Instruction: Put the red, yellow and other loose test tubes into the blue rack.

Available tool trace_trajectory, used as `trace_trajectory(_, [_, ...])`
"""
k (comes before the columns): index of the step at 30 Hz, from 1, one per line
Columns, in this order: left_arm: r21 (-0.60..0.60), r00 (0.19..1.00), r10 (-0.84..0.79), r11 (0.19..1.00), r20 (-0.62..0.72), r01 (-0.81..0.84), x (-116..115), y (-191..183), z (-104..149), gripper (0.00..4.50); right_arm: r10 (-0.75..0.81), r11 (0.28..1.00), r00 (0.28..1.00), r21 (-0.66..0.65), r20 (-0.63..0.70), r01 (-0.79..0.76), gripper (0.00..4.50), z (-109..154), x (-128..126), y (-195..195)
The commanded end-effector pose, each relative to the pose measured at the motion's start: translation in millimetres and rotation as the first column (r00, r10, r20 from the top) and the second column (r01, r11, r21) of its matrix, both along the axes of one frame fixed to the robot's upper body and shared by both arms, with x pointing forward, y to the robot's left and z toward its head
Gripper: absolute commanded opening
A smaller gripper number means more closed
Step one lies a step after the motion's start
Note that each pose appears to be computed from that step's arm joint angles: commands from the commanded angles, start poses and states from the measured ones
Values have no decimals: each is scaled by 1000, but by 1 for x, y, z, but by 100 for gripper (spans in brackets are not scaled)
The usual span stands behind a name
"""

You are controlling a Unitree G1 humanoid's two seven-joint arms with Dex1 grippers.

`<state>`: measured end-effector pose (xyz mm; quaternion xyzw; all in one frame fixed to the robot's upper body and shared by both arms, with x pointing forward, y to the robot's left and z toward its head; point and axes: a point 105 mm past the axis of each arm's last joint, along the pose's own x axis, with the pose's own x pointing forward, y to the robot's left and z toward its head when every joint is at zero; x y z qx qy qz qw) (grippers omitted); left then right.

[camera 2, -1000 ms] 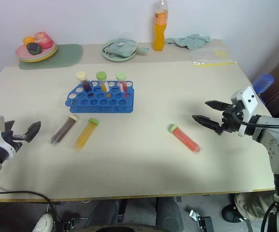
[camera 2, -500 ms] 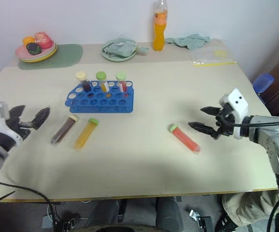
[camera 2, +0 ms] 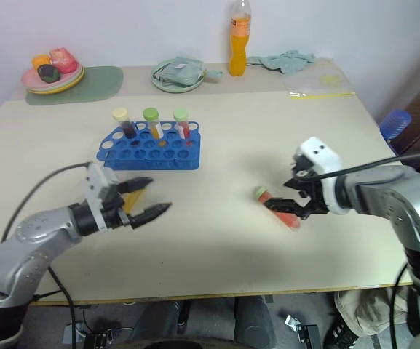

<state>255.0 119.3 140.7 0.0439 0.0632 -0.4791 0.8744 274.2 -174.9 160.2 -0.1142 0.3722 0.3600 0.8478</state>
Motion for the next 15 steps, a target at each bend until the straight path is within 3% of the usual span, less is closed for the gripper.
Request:
trace_trajectory(1, [-2,993,-105,994,55,105,-12,-18,4,448,-64,996,997,-67,-34,62,436,-8,9,-1])
trace_trajectory(12, [16,973,-230,973,21,229,-44,-33,-10,448,-115,976,991,-193,-68,100,436,-27,21,-3])
trace_trajectory(15, [27,970,-242,970,14,242,-48,-33,-13,450,-120,975,990,-195,-68,105,351,-28,22,-3])
